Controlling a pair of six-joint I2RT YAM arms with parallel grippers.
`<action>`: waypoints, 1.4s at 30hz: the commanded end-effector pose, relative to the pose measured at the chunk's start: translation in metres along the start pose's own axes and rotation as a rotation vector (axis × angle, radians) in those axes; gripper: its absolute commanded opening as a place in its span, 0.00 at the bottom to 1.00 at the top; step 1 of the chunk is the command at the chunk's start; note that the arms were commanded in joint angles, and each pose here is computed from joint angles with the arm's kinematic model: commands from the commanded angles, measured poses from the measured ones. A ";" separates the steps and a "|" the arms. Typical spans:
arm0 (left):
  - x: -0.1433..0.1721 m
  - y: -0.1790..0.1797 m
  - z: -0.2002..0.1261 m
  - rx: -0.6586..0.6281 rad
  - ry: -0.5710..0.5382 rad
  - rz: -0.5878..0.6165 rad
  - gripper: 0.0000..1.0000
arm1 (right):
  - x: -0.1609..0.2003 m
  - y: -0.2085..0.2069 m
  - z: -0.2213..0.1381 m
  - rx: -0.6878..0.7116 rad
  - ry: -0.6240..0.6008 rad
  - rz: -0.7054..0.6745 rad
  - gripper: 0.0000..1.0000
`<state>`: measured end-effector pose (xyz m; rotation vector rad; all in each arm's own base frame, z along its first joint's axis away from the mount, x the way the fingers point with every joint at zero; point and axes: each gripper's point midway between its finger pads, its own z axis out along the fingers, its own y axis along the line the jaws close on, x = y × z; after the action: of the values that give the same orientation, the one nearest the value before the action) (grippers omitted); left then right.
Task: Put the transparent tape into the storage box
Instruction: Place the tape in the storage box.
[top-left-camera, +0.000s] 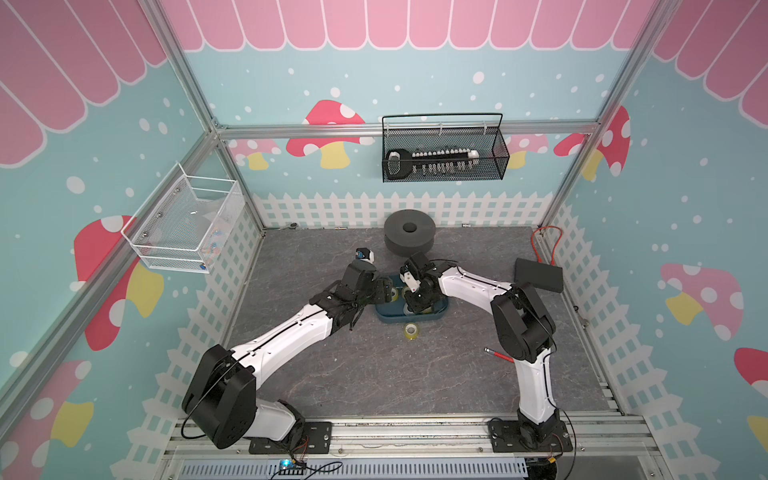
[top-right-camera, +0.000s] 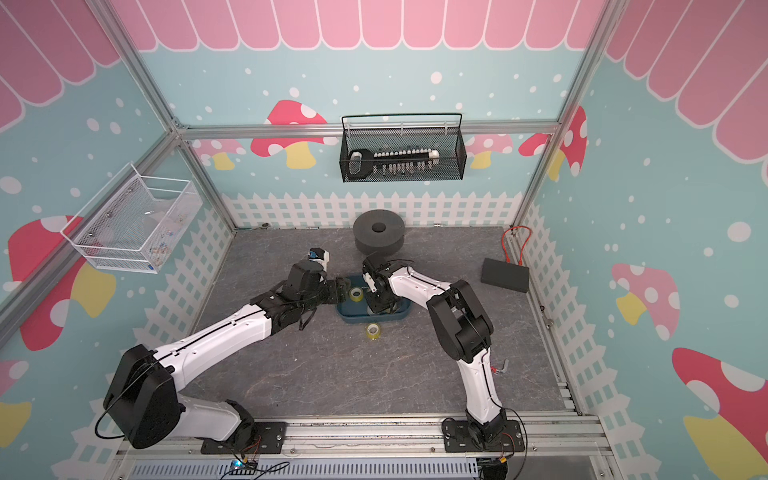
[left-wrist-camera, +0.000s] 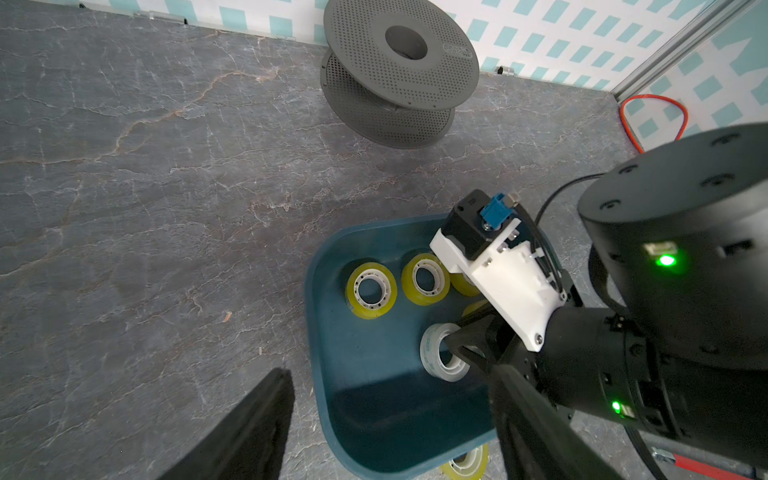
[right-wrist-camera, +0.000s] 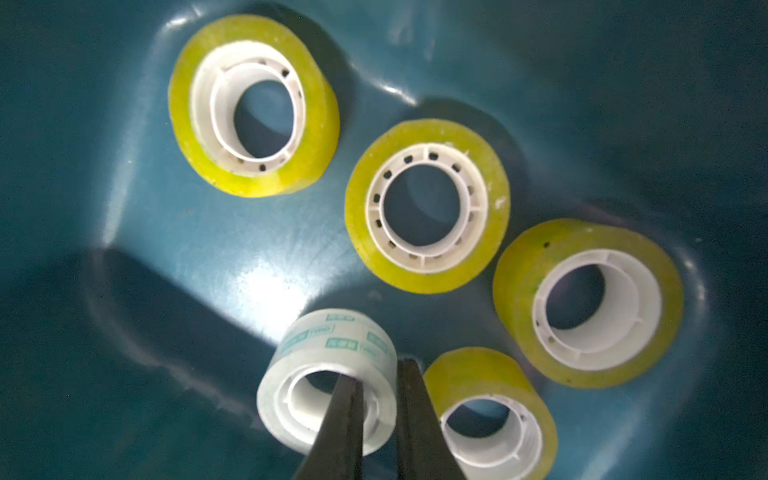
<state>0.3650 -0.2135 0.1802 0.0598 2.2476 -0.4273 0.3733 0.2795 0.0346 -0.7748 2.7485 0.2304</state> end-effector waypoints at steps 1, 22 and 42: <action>0.000 0.001 0.003 0.012 0.001 0.004 0.78 | -0.008 0.003 0.005 0.009 -0.008 -0.010 0.00; 0.001 0.012 0.001 0.012 0.000 -0.005 0.78 | -0.005 -0.004 0.013 0.048 0.020 0.007 0.13; 0.001 0.013 0.002 0.018 -0.003 -0.007 0.78 | 0.004 -0.006 0.009 0.059 0.033 0.013 0.30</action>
<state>0.3672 -0.2042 0.1702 0.0499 2.2648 -0.4462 0.3845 0.2798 0.0288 -0.7355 2.7448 0.1821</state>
